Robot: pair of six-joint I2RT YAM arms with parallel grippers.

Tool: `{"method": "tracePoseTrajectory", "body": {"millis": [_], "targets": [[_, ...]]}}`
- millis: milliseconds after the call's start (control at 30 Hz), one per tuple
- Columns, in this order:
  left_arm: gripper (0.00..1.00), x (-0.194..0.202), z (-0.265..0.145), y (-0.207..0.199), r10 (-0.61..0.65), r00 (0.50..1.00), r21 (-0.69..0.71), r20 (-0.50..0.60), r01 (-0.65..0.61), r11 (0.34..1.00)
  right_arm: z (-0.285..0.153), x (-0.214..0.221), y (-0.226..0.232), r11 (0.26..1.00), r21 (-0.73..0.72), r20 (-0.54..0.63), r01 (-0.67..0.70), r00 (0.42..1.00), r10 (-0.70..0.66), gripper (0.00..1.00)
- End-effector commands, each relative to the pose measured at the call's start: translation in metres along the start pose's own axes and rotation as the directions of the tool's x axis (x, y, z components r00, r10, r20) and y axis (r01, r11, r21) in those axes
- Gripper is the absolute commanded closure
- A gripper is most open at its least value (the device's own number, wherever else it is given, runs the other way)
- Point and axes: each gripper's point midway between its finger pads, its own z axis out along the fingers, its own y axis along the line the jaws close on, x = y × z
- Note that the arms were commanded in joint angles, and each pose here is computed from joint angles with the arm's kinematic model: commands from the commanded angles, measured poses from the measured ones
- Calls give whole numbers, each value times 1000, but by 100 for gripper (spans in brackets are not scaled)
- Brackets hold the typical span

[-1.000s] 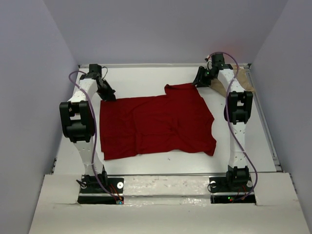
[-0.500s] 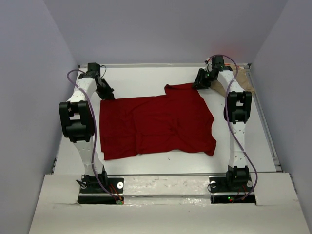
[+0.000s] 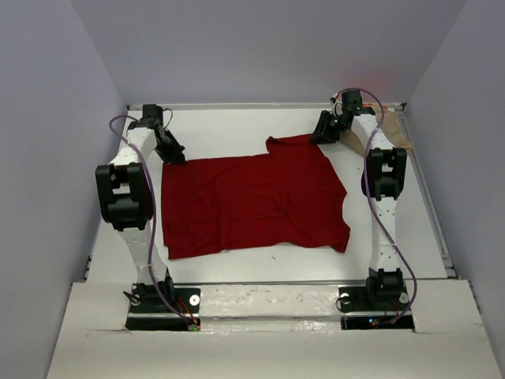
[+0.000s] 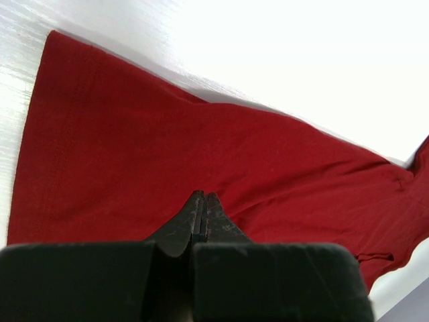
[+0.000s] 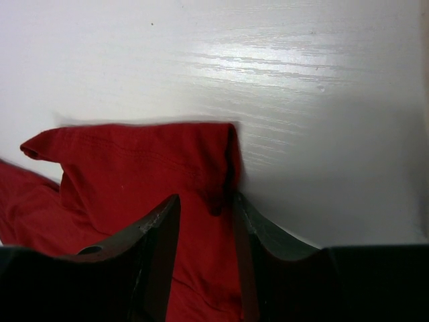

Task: Fold and stack the t-shirts
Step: Fold the tshirt

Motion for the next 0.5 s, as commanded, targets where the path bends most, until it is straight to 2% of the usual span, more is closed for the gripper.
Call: {"method": "tracePoseTrajectory", "body": {"millis": [0,133,200,233,267,300,367,467], "targets": [[100,-4,-8,-5,10,1000,25,14,-10,1000,-9,-18,0,999,28,59,45,997,-47,57],[100,-5,-9,-6,15,1000,25,16,-15,1000,-6,-16,-3,998,35,51,45,998,-47,65],[100,-4,-9,-5,16,1000,24,15,-16,1000,-6,-17,-6,998,47,54,46,997,-48,83],[100,-5,-8,-5,16,1000,21,19,-17,1000,-7,-17,-7,997,56,55,46,997,-49,95],[100,-5,-8,-5,17,1000,24,20,-17,1000,-7,-18,-8,997,66,59,48,997,-51,95],[100,-3,-7,-4,16,1000,22,14,-16,1000,-8,-19,-12,994,93,65,49,996,-55,100],[100,-1,-5,-4,13,1000,30,7,-13,999,-8,-20,-10,992,105,69,66,995,-74,95],[100,0,-5,-5,13,1000,37,6,-13,999,-9,-22,-10,991,112,78,70,994,-79,99]]}}
